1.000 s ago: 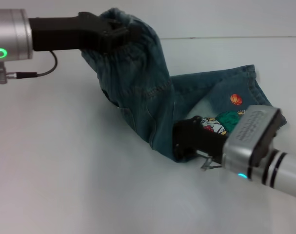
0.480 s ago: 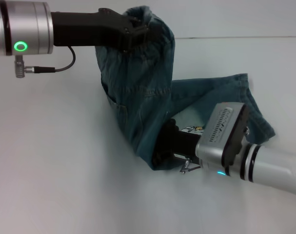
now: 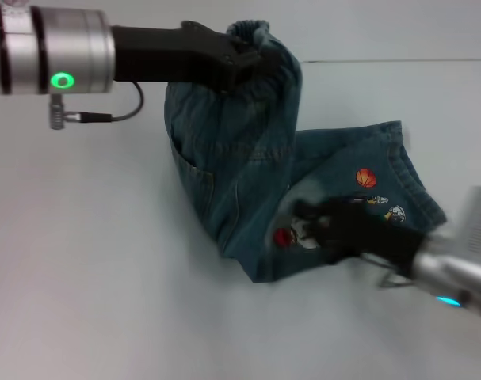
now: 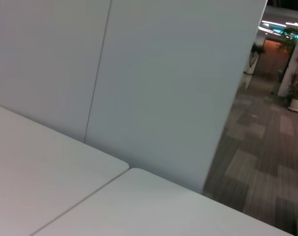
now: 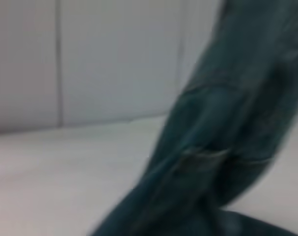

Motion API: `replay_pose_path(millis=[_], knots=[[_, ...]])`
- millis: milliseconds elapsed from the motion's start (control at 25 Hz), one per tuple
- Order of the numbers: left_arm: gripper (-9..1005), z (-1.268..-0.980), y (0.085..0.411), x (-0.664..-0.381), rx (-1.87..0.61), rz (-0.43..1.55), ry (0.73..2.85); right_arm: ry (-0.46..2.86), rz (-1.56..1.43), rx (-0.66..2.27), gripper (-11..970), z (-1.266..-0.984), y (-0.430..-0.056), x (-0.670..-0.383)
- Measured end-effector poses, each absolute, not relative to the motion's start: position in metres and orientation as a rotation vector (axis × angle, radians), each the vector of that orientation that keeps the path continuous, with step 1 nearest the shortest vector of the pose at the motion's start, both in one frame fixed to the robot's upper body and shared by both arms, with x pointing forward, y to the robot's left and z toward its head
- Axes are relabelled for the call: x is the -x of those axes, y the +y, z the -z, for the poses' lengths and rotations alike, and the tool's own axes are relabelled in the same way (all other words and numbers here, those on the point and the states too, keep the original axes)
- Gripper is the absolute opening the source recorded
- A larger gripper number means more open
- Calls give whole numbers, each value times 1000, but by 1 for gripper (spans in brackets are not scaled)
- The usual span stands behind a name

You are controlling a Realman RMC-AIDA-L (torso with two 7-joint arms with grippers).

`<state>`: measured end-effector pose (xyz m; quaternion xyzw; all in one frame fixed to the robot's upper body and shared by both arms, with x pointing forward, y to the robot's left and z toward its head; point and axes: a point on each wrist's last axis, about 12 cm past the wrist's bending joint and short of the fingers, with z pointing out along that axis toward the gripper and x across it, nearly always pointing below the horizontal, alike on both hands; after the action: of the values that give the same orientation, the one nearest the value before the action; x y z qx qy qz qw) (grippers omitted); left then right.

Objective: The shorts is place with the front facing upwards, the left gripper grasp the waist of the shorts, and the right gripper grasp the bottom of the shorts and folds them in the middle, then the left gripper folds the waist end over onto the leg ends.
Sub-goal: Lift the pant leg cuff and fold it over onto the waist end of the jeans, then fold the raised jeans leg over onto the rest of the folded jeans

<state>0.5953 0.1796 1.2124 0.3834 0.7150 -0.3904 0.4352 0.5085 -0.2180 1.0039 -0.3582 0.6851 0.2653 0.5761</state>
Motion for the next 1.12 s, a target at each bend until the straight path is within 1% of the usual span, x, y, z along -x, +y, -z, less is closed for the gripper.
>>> replay_pose_path(millis=[280, 440, 640, 760, 920, 1120], knots=[[46, -1201, 139, -597, -978, 1000, 1771, 1564, -459, 561, 0, -1013, -317, -456], [48, -1192, 107, -599, -974, 1027, 1747, 1562, -375, 446, 0, -1017, -349, -429], [49, -1174, 61, -603, -927, 982, 1764, 1556, -334, 397, -1, -1018, -362, -414], [56, -1162, 44, -601, -952, 933, 1791, 1556, -336, 396, -1, -1018, -361, -412], [82, -1152, 37, -600, -945, 874, 1812, 1549, -345, 394, 0, -1019, -360, -414], [114, -1149, 42, -599, -959, 874, 1818, 1546, -351, 382, 0, -1021, -363, -416]])
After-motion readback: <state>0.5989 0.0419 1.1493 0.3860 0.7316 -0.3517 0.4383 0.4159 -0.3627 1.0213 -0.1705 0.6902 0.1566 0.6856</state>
